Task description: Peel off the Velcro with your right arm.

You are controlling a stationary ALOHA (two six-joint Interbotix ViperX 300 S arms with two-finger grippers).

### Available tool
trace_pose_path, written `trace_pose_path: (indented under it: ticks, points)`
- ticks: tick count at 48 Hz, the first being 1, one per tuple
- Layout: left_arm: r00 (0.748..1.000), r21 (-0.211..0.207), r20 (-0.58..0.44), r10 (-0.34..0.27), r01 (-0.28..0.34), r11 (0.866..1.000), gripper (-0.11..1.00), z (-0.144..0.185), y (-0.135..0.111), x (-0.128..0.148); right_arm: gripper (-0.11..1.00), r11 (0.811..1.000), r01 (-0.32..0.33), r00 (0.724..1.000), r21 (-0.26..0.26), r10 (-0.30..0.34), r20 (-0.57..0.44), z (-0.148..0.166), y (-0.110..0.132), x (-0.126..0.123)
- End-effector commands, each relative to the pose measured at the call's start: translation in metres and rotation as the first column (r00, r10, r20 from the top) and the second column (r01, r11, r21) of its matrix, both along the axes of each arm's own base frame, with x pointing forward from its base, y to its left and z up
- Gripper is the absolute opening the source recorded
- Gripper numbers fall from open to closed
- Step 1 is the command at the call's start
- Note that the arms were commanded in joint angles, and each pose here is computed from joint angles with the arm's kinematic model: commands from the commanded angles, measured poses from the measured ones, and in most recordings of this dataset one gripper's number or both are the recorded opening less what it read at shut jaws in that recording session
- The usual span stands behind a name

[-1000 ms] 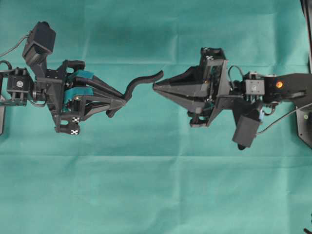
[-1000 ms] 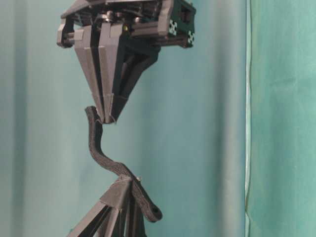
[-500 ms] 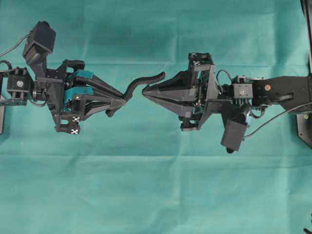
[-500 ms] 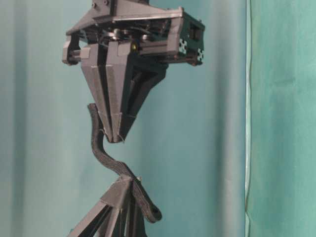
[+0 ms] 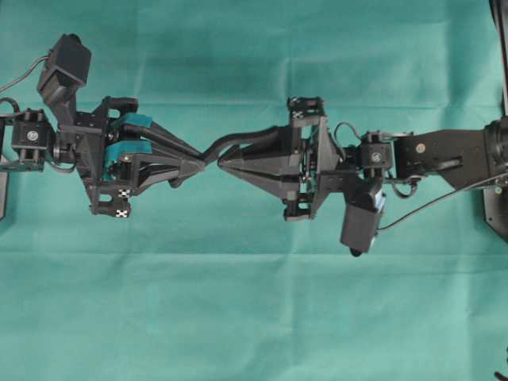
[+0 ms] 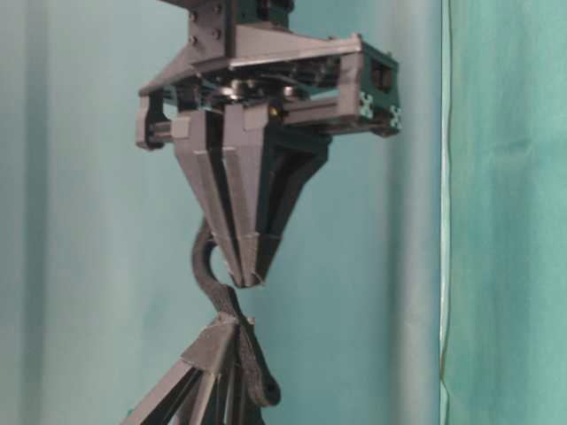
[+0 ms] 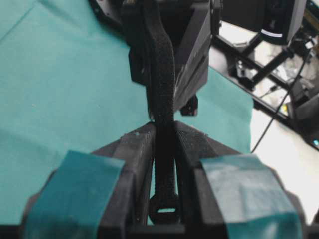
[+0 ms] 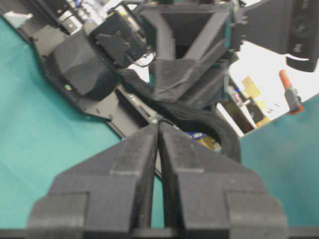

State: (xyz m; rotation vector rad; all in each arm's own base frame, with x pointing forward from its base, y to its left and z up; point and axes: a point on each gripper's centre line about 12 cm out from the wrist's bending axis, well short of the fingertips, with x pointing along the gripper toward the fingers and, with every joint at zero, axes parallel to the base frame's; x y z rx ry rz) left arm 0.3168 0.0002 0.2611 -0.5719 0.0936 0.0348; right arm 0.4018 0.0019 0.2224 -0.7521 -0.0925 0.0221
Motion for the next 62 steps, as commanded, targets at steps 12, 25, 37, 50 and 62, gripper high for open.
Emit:
trace_pose_path:
  ticks: [12, 25, 37, 50, 62]
  points:
    - [1.0, -0.001, 0.028, 0.012, -0.012, 1.0, 0.1, 0.008, 0.004, 0.001, -0.09, 1.0, -0.028, 1.0, 0.0, 0.028, 0.009, 0.006, 0.011, 0.012]
    - [0.999, 0.0, 0.029, 0.013, -0.013, 1.0, 0.1, 0.008, 0.004, 0.001, -0.09, 0.999, -0.048, 0.999, -0.002, 0.048, -0.009, 0.004, 0.02, 0.022]
    - [0.999, 0.0, 0.029, 0.015, -0.015, 1.0, 0.1, 0.008, 0.004, 0.001, -0.09, 0.998, -0.063, 0.997, -0.004, 0.063, -0.038, -0.002, 0.028, 0.029]
    - [0.999, -0.001, 0.034, 0.018, -0.018, 1.0, 0.1, 0.008, 0.005, 0.001, -0.09, 0.997, -0.083, 0.995, -0.002, 0.083, -0.055, -0.013, 0.038, 0.041]
    - [0.999, -0.001, 0.034, 0.018, -0.018, 1.0, 0.1, 0.008, 0.005, 0.001, -0.09, 0.995, -0.095, 0.995, -0.004, 0.095, -0.037, -0.007, 0.043, 0.047]
